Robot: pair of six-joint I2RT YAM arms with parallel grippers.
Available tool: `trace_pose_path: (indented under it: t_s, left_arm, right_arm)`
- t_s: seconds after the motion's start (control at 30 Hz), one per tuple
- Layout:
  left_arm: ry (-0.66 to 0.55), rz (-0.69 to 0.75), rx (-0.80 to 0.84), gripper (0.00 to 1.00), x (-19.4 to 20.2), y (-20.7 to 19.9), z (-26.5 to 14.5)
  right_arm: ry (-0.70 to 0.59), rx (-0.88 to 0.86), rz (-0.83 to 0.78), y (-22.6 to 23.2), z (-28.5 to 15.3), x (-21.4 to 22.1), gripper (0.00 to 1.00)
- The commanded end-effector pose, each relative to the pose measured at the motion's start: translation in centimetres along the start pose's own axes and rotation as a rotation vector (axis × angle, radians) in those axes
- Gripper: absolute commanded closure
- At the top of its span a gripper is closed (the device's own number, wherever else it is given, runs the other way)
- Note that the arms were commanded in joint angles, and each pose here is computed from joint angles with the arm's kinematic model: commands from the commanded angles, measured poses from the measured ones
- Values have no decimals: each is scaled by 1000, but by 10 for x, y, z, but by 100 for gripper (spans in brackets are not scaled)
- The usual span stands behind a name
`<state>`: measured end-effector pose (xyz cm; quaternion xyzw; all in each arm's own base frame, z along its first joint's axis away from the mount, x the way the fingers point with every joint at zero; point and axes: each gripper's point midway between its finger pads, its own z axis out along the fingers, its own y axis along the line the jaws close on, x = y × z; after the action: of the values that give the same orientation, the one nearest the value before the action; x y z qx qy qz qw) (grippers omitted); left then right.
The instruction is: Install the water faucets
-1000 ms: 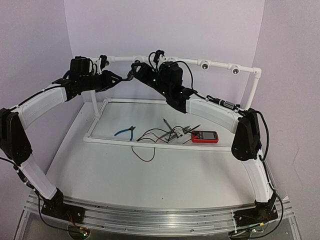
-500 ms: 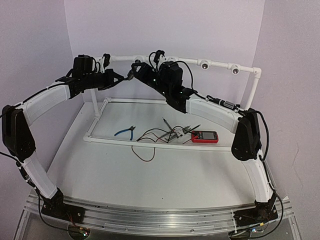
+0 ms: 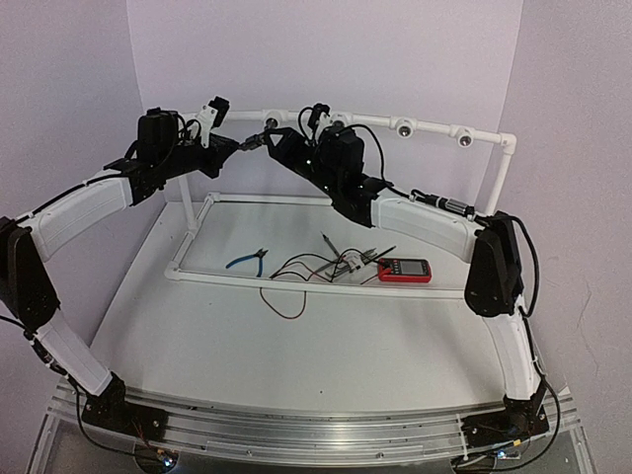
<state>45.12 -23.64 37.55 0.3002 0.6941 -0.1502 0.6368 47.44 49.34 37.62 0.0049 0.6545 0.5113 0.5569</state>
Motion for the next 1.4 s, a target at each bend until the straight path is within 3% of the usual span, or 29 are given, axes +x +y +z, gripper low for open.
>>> trace_pose_path:
  t_s: [0.0, 0.27, 0.63, 0.97, 1.17, 1.37]
  left_arm:
    - [-304, 523, -181, 100, -85, 3, -34]
    - [-467, 935, -277, 100, -106, -14, -48]
    - [-697, 1371, -220, 100, -98, -66, -59]
    - [-845, 1570, -122, 100, -84, -97, -49]
    - [-839, 1612, 28, 100, -60, -111, -41]
    - [-817, 1573, -18, 98, -69, -102, -40]
  right_arm:
    - [-22, -25, -16, 24, -17, -26, 44]
    - [-39, 15, -55, 20, -32, -34, 43]
    - [-40, 43, -65, 11, -39, -33, 43]
    - [-34, 40, -53, 9, -40, -33, 43]
    - [-38, 44, -59, 9, -42, -36, 42]
    - [-42, 31, -71, 15, -44, -40, 41]
